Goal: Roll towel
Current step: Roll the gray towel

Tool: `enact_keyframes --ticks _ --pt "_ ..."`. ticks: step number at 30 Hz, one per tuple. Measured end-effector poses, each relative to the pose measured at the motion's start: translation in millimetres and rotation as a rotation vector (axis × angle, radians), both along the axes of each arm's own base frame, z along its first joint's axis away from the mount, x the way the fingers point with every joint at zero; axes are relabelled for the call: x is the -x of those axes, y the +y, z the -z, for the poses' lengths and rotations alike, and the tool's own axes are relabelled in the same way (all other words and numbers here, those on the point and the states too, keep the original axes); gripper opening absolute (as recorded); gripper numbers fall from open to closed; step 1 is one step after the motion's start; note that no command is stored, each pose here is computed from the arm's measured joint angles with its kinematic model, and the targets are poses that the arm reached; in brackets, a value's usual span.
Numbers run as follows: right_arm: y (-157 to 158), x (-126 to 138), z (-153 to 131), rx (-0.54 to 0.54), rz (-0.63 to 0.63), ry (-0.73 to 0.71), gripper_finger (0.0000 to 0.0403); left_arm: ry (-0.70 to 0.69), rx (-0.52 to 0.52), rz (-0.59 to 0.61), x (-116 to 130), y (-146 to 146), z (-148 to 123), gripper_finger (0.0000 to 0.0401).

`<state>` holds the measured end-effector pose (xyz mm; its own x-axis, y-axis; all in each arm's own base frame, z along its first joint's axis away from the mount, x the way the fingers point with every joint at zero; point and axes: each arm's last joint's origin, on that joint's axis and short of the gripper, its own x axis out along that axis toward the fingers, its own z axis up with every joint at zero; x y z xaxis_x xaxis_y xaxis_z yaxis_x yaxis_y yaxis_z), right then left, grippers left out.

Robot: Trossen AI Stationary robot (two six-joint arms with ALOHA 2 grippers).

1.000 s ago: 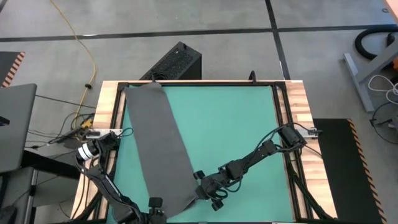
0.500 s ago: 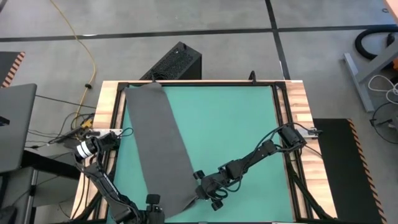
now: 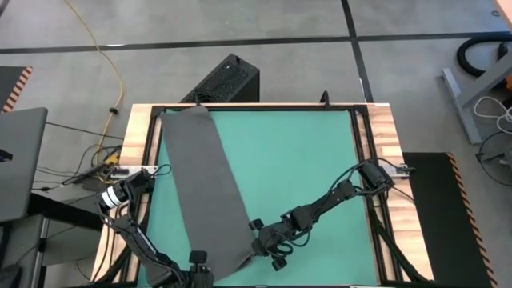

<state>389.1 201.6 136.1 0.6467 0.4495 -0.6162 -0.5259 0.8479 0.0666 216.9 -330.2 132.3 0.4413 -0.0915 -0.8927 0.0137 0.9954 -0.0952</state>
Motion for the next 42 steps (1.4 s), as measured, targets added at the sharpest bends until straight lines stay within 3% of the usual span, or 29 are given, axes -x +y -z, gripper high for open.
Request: enact_keyframes --ticks 8,17,21,27,35,42 --pt "3 3 2 -0.059 0.046 0.067 0.0018 0.046 0.026 -0.086 1 3 1 0.0013" --pt "2 9 9 -0.197 0.097 0.165 0.0018 -0.137 0.008 -0.225 25 -10 3 0.0002" --pt "0 13 15 -0.306 0.177 0.199 0.0018 -0.147 0.064 -0.304 27 -12 2 0.0002" --pt "3 21 22 -0.431 0.238 0.230 0.0018 -0.148 0.098 -0.317 22 -13 1 0.0001" --pt "12 23 16 -0.505 0.199 0.209 0.0018 -0.271 0.354 -0.306 37 -3 -23 0.0000" --pt "12 19 10 -0.570 0.217 0.166 0.0018 -0.150 0.644 -0.246 34 9 -18 0.0000"
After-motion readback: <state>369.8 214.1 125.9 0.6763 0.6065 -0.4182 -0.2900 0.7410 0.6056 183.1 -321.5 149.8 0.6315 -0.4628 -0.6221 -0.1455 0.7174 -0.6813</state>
